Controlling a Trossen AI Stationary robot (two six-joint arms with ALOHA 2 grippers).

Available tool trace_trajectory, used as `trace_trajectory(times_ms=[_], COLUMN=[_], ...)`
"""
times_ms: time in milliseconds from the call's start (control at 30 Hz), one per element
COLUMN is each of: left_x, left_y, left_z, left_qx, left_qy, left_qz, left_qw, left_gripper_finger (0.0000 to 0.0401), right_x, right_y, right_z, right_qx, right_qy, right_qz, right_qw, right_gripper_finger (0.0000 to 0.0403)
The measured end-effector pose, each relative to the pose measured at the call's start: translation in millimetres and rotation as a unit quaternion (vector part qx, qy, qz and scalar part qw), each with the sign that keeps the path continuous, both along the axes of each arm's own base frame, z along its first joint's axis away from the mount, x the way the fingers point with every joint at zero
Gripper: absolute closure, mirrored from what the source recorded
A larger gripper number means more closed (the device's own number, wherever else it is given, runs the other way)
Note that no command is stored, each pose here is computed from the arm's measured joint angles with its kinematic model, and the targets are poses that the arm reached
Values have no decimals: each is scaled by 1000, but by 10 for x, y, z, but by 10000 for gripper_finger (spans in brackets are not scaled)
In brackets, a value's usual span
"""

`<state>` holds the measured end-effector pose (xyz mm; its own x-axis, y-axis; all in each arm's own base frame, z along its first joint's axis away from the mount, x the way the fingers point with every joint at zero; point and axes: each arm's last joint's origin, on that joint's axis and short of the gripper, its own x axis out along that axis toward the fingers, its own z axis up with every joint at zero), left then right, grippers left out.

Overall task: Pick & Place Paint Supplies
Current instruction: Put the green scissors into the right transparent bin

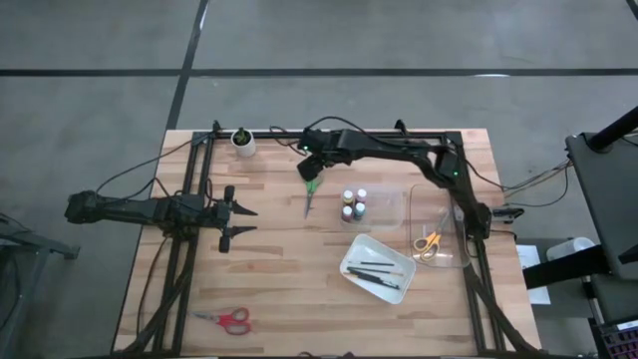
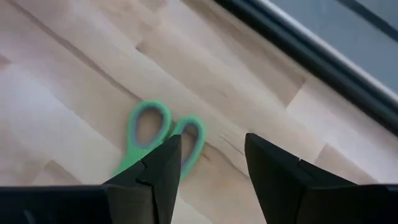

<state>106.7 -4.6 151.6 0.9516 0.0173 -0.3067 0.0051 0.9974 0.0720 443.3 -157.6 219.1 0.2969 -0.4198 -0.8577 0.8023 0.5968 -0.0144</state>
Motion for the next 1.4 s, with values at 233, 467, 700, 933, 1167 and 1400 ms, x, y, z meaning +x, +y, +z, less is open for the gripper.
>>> trace_trajectory(times_ms=[233, 467, 700, 933, 1167, 1400], left_x=[0, 0, 0, 0, 0, 0], left_y=[0, 0, 0, 0, 0, 0], left_z=[0, 0, 0, 0, 0, 0], left_qx=[0, 0, 0, 0, 0, 0], left_qy=[0, 0, 0, 0, 0, 0], left_qz=[0, 0, 0, 0, 0, 0], left_qw=[1000, 1000, 1000, 1000, 1000, 1000], left_gripper_finger=[214, 214, 214, 214, 214, 214], right_x=[123, 148, 106, 92, 124, 112], right_y=[-50, -66, -75, -63, -52, -61], right_z=[-262, -401, -504, -582, -658, -655], right_qx=[40, 56, 72, 86, 82, 100], right_qy=[36, 38, 45, 49, 46, 47], right_qz=[-20, -39, -59, -64, -64, -56], right_qw=[998, 997, 995, 993, 994, 992], right_gripper_finger=[230, 230, 230, 230, 230, 230])
